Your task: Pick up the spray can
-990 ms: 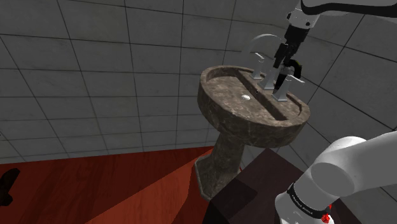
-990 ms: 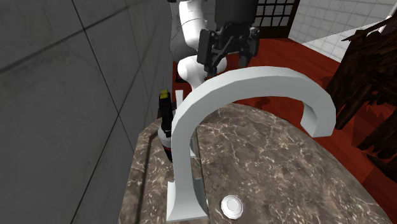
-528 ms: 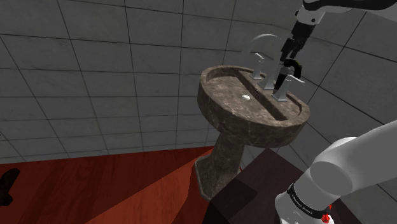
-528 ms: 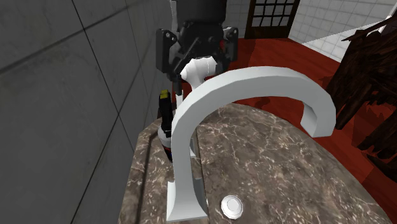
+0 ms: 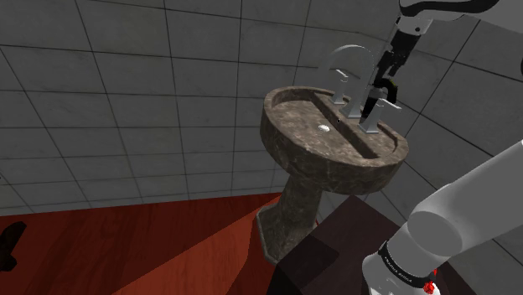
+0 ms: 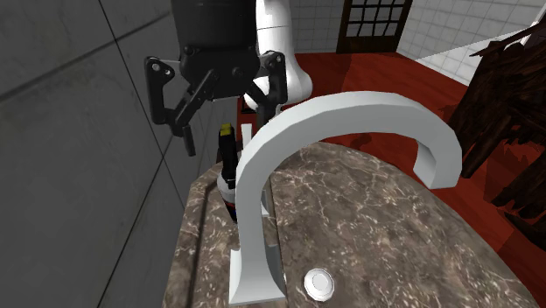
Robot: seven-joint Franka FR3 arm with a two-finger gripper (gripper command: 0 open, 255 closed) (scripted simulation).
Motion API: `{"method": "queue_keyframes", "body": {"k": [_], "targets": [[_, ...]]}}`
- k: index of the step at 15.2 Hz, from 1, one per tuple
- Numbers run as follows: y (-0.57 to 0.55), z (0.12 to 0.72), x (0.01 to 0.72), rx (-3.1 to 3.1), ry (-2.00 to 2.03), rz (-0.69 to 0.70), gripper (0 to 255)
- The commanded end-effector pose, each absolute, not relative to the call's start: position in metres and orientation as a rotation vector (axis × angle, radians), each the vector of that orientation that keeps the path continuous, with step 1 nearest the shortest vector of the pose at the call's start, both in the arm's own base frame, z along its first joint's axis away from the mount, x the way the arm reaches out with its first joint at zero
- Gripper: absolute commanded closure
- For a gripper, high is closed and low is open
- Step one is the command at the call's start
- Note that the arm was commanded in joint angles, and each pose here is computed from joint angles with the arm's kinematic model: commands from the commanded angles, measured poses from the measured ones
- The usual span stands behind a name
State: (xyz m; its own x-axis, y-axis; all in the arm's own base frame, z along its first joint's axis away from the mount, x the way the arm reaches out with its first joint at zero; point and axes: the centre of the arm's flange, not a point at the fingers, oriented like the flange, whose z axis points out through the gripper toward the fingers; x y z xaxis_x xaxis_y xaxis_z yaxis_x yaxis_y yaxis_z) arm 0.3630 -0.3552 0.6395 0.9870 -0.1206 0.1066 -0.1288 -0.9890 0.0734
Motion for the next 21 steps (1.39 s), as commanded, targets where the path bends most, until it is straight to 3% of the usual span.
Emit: {"method": "queue_keyframes", "body": {"k": [1, 6, 7, 15, 21], "targets": [[-0.357, 0.63, 0.364, 3.051, -0.193, 0.157, 0], [-0.357, 0.611, 0.364, 3.051, -0.193, 0.157, 0], [-0.357, 0.611, 0.364, 3.051, -0.193, 0.157, 255], [-0.358, 0.608, 0.363, 3.051, -0.193, 0.157, 255], [-0.357, 0.637, 0.364, 3.051, -0.193, 0.157, 255]]}}
